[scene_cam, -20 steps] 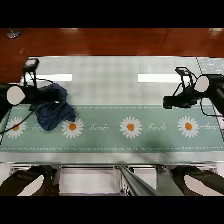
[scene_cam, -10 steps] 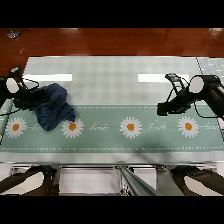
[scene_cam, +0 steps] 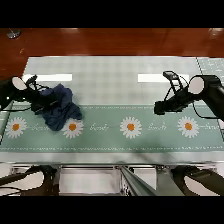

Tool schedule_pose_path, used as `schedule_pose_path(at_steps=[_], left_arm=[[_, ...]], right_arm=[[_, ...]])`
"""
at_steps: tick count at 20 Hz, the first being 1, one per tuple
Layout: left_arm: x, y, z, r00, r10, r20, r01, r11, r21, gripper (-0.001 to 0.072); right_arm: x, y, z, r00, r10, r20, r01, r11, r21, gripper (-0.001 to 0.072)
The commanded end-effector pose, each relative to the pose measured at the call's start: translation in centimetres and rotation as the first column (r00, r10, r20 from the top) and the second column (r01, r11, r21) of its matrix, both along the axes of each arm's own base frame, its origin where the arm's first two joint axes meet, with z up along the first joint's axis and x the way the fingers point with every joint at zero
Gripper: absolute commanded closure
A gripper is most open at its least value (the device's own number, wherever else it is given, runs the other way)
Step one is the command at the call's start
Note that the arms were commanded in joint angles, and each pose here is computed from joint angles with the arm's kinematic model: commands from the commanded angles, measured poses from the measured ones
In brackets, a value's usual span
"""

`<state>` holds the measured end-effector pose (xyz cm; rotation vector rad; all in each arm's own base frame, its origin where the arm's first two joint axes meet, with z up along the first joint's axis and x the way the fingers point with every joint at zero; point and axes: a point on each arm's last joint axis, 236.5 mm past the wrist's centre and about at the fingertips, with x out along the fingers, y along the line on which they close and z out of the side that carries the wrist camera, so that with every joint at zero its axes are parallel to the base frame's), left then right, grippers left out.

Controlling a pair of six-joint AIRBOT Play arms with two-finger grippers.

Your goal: Fold the shirts.

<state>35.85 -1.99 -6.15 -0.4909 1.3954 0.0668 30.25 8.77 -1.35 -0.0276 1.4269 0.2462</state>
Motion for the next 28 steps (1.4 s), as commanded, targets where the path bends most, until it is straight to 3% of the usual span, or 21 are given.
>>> schedule_pose_path(at_steps=[1,4,8,10,13,18,20,23,25,28], left_arm=[[3.9,-2.4,9.6,0.952,-0.043,0.304,0.067,0.995,-0.07,0.0676],[4.6,-5.1,23.3,0.796,-0.033,0.605,0.138,0.982,-0.128,0.0676],[0.9,-8.6,38.0,0.498,-0.056,0.865,0.235,0.969,-0.072,0.0676],[-1.5,-11.0,42.8,0.399,-0.063,0.915,0.31,0.948,-0.07,0.0676],[-4.9,-16.1,47.8,0.276,-0.05,0.96,0.478,0.874,-0.092,0.0675],[-6.9,-23.5,51.2,0.167,0.105,0.98,0.602,0.776,-0.185,0.0676],[-7.0,-27.7,48.6,0.217,0.084,0.972,0.648,0.733,-0.208,0.0676],[-7.4,-34.0,40.0,0.368,-0.058,0.928,0.699,0.676,-0.235,0.0676],[-7.8,-36.0,32.3,0.51,-0.159,0.845,0.685,0.67,-0.287,0.0675],[-9.6,-34.9,19.7,0.674,-0.309,0.672,0.633,0.71,-0.309,0.0675]], right_arm=[[1.4,-2.2,3.4,0.986,-0.057,0.158,0.067,0.996,-0.06,0.0106],[2.9,-5.3,9.8,0.889,-0.191,0.415,0.234,0.971,-0.054,0.0106],[1.2,-5.8,15.5,0.798,-0.235,0.555,0.261,0.965,0.034,0.0106],[-1.6,-6.2,16.1,0.811,-0.245,0.531,0.271,0.962,0.031,0.0106],[-3.7,-7.3,18.0,0.776,-0.258,0.575,0.29,0.956,0.037,0.0106],[-5.5,-6.8,19.4,0.749,-0.299,0.591,0.293,0.95,0.11,0.0106],[-5.6,-6.5,19.4,0.753,-0.301,0.585,0.285,0.951,0.122,0.0106],[-5.5,-6.5,19.4,0.753,-0.292,0.59,0.279,0.953,0.117,0.0106],[-5.6,-6.5,19.2,0.758,-0.29,0.584,0.278,0.954,0.112,0.0106],[-5.7,-6.1,17.7,0.78,-0.289,0.555,0.273,0.955,0.114,0.0106]])
